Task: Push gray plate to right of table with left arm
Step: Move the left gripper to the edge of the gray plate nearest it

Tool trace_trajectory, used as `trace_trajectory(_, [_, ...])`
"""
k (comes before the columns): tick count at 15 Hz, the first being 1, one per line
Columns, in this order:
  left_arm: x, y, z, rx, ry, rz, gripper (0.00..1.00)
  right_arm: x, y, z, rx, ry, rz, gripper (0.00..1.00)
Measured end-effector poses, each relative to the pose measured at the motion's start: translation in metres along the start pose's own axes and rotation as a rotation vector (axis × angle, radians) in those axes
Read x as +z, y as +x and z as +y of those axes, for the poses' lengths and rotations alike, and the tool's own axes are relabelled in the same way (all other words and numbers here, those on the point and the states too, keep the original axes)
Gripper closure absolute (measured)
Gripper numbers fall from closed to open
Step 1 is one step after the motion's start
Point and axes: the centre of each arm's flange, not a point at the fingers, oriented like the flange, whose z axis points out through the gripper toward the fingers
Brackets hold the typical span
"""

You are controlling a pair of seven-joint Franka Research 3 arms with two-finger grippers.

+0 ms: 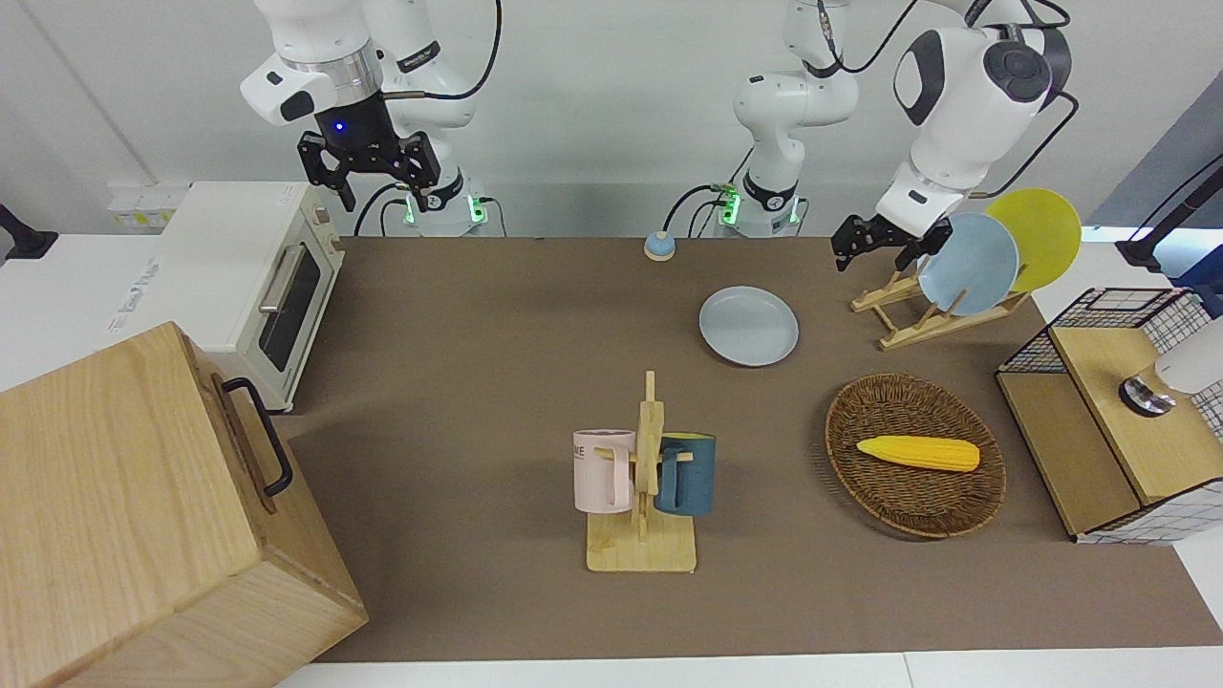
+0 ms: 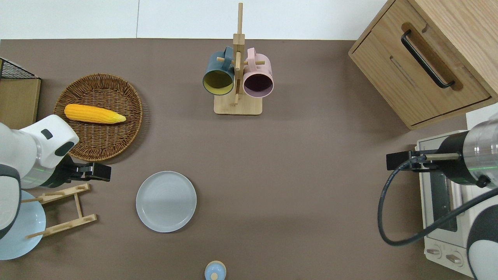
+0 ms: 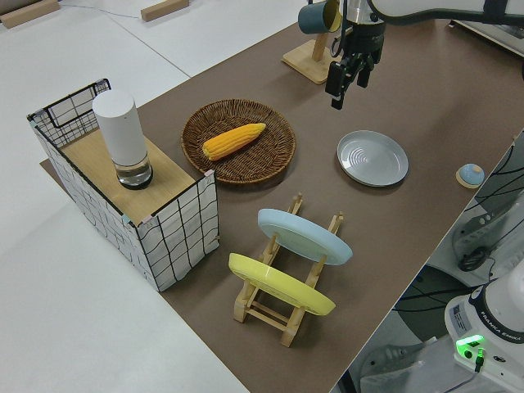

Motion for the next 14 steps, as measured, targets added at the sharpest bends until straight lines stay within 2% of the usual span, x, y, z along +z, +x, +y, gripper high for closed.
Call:
trace_trajectory(3, [0.038, -0.003, -0.004, -0.024, -0.035, 0.015, 0.0, 0.0, 0.0, 0.0, 0.0, 0.0, 0.0, 0.0])
trace_trajectory(8, [0.071, -0.025, -0.006, -0.038, -0.037, -0.006, 0.0, 0.0, 0.0, 0.0, 0.0, 0.0, 0.0, 0.0])
trace_trajectory(10, [0.098, -0.032, -0.006, -0.044, -0.04, -0.027, 0.01, 0.0, 0.0, 0.0, 0.0, 0.0, 0.0, 0.0])
trace_trajectory(14, [0.143, -0.044, 0.004, -0.053, -0.064, -0.028, 0.01, 0.0, 0.0, 0.0, 0.0, 0.0, 0.0, 0.0])
